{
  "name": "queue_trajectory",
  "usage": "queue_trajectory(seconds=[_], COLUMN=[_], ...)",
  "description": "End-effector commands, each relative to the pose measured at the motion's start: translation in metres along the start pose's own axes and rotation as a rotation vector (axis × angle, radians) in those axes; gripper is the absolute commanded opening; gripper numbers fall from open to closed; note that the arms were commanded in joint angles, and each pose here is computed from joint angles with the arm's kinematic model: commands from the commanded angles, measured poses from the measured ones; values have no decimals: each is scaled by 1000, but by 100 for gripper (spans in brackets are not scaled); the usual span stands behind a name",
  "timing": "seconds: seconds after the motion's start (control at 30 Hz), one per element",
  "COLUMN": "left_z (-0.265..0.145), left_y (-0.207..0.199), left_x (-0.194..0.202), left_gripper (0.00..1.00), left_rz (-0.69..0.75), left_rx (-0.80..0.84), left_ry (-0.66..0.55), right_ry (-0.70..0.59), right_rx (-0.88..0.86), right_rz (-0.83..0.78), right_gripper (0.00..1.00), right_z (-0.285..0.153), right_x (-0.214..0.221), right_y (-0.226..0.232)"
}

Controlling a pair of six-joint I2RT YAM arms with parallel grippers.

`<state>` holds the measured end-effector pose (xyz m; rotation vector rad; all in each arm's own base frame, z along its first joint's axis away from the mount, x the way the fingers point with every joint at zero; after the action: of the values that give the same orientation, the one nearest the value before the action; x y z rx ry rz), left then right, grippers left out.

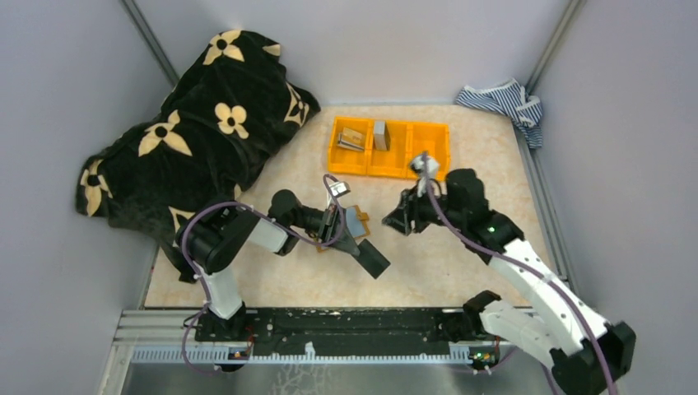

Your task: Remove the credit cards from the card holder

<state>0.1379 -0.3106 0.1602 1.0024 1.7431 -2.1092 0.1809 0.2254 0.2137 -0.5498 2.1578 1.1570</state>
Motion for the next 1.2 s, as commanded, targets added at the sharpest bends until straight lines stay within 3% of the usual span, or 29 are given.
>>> queue_trajectory(seconds=[0.0, 0.13, 0.23, 0.37, 0.73, 0.97, 1.17], left_z=[-4, -7, -7, -20, -54, -83, -97], left_y=[5, 39, 71, 100, 149, 167, 170], left_x=[-38, -64, -93, -141, -260, -295, -306], left_gripper=[0, 0, 0, 0, 0, 0, 0], left_rz=[224, 167, 68, 118, 106, 137, 152], left_rx=[1, -118, -300, -577, -790, -966, -1015], left_ry=[-110, -179, -218, -218, -308, -337, -349], right_ry=[-505, -655, -646, -619, -602, -617, -625], right_rx=[431, 555, 592, 590, 595, 549, 578], right_rz=[100, 151, 183, 211, 217, 215, 197], right_gripper=[46, 50, 50, 47, 43, 40, 40], right_z=[-63, -96, -95, -84, -56, -31, -19], right_x=[-71, -72, -65, -55, -65, -109, -125], right_y=[-65, -88, -97, -107, -132, -137, -152])
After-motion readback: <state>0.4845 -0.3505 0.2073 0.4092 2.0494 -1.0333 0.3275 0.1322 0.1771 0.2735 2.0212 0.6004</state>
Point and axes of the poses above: each gripper's point midway between its finger pads, its own z axis out along the fingers, its own y axis along the line the jaws close on, x = y × z, the point moved 1 cm from there along -z, back along the fingers, and after that the axes turned 11 degrees about z, right-handed, at the moved point
